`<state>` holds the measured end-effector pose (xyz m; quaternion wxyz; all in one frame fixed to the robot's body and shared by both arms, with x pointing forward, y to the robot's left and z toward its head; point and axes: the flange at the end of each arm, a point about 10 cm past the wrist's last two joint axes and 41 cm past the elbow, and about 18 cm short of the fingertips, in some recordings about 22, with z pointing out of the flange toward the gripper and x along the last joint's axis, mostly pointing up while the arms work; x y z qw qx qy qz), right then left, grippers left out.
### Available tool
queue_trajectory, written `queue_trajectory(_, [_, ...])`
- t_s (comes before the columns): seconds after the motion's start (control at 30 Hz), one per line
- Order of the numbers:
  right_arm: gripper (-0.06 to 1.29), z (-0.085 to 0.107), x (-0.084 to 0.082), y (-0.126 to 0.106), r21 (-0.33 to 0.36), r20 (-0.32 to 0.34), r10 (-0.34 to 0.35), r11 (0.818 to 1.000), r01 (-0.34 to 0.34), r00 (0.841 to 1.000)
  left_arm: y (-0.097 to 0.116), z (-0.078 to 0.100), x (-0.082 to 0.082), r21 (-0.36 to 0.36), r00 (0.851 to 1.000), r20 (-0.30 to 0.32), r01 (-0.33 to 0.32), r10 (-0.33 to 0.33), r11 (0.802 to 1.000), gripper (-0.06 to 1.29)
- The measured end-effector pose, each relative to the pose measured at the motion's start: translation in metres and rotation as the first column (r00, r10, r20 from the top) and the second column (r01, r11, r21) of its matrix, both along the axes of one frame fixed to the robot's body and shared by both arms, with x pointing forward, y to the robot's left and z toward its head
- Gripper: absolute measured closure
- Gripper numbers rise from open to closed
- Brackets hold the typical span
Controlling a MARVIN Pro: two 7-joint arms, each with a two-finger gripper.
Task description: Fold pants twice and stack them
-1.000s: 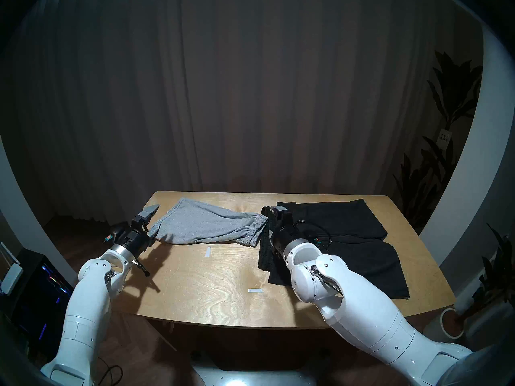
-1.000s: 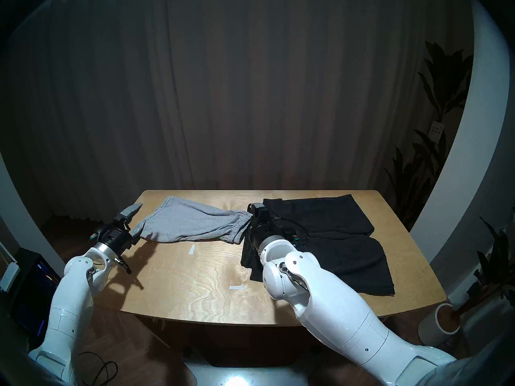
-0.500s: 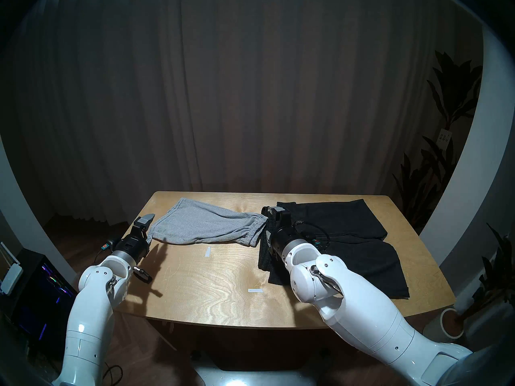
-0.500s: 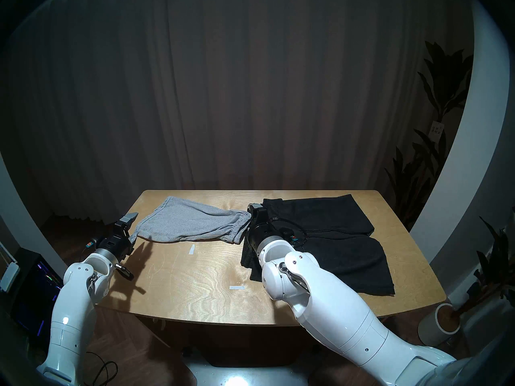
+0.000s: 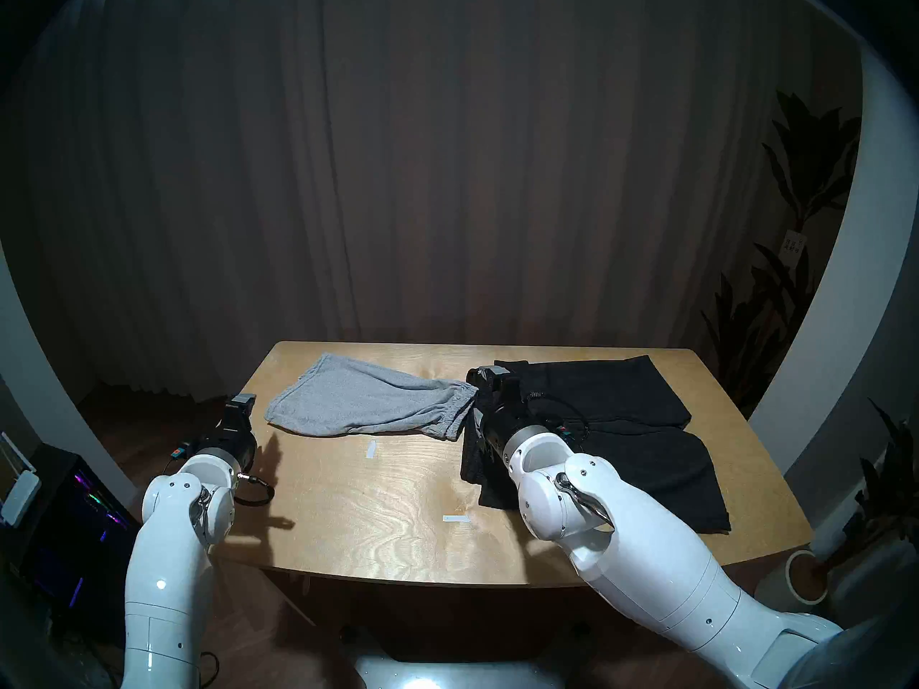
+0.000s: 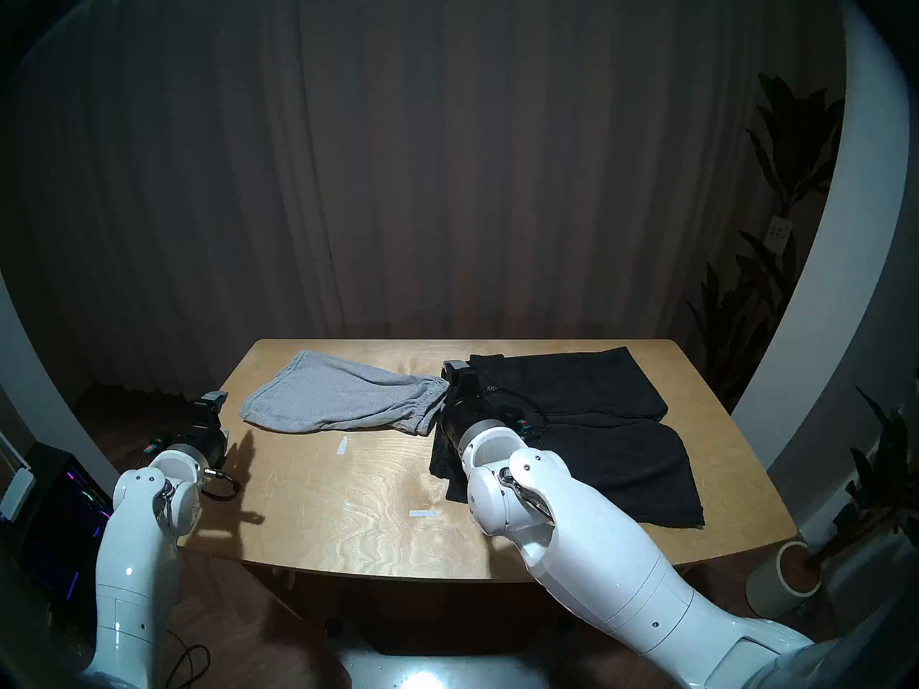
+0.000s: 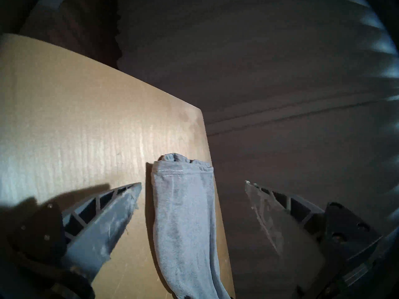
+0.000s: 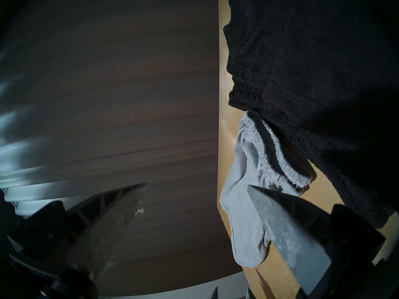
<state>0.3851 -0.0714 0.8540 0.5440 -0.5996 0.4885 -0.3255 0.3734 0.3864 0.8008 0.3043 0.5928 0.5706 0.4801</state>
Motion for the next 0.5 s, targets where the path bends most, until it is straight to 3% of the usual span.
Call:
queue_trajectory(0.23, [0.03,0.001,0.000,0.000,0.005,0.017,-0.006,1.000,0.005,1.000,-0.002,0.002,0.003,-0.055,0.994,-0.101,-0.034,0.029,0.998,0.02])
queue_trajectory(0.5, [0.03,0.001,0.000,0.001,0.008,0.021,-0.005,1.000,0.005,1.000,-0.002,0.013,0.008,-0.042,0.989,-0.151,-0.017,0.011,0.999,0.02])
